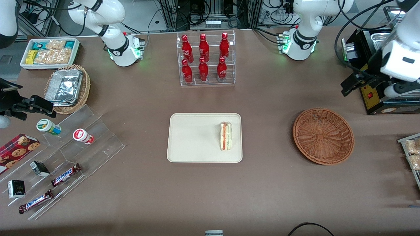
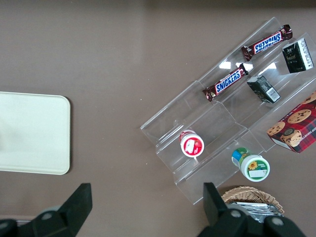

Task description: Place sandwich from basket to tray

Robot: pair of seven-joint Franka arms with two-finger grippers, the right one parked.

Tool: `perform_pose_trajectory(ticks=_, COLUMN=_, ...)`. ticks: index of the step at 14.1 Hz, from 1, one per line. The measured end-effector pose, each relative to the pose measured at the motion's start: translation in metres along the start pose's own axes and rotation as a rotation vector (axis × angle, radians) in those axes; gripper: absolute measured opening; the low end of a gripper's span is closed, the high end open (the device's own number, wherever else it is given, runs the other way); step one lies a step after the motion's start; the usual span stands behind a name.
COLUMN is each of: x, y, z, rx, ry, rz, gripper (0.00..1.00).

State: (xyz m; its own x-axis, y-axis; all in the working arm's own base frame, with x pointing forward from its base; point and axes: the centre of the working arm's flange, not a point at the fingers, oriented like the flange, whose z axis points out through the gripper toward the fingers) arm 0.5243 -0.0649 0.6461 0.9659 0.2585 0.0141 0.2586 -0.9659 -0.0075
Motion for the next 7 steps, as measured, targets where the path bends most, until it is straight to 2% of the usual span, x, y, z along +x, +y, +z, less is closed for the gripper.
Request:
perform_pose_trajectory(ticks=4, x=-0.0087, y=-0.0094, z=0.0003, rx=-0.043, ry=-0.025, rz=-0.008, gripper=1.00)
perform_pose_trajectory(ticks=7, x=-0.0098, y=-0.0060, z=0.0003, rx=-0.045, ry=-0.023, rz=0.045, gripper=1.00)
